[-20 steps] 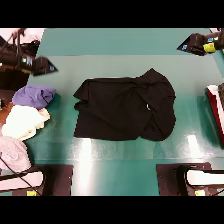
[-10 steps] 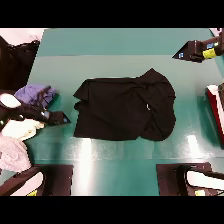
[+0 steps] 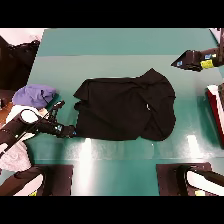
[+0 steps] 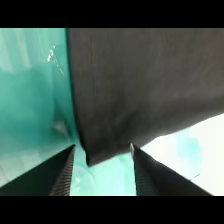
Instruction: Fold the shirts.
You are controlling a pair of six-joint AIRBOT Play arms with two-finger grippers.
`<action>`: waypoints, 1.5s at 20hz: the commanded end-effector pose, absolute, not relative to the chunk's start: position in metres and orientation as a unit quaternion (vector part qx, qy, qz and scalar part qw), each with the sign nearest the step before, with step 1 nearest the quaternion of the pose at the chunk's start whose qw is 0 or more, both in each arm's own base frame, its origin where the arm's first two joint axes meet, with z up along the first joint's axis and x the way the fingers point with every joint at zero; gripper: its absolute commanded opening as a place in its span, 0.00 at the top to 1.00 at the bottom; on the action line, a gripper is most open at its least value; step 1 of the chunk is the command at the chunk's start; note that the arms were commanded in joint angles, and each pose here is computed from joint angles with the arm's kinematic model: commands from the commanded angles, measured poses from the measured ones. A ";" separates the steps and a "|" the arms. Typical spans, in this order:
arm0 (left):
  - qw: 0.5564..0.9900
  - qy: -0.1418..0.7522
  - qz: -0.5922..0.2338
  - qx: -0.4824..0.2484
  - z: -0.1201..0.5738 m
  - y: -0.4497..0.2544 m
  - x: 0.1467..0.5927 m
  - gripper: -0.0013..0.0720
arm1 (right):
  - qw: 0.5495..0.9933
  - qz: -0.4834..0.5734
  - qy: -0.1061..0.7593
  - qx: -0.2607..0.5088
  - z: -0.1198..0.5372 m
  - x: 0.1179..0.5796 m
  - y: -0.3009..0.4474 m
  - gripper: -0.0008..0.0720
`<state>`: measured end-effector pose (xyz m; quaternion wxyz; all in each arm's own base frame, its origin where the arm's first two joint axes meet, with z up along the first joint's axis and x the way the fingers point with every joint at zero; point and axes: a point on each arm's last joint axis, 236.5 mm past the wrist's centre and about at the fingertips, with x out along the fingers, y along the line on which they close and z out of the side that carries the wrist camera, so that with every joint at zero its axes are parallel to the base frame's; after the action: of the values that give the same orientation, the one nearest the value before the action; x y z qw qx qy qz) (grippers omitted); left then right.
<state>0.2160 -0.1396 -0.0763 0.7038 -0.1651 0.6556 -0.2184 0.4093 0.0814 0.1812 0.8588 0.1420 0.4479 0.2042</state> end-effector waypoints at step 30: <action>0.701 0.644 -0.254 -0.174 -0.045 -0.158 0.226 0.95 | 0.692 -0.016 0.604 0.395 -0.064 0.172 0.084 0.40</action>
<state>0.2254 -0.1571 -0.0461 0.7006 -0.1725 0.6448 -0.2523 0.1661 0.0802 -0.0592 0.6848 0.3764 0.6240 0.0037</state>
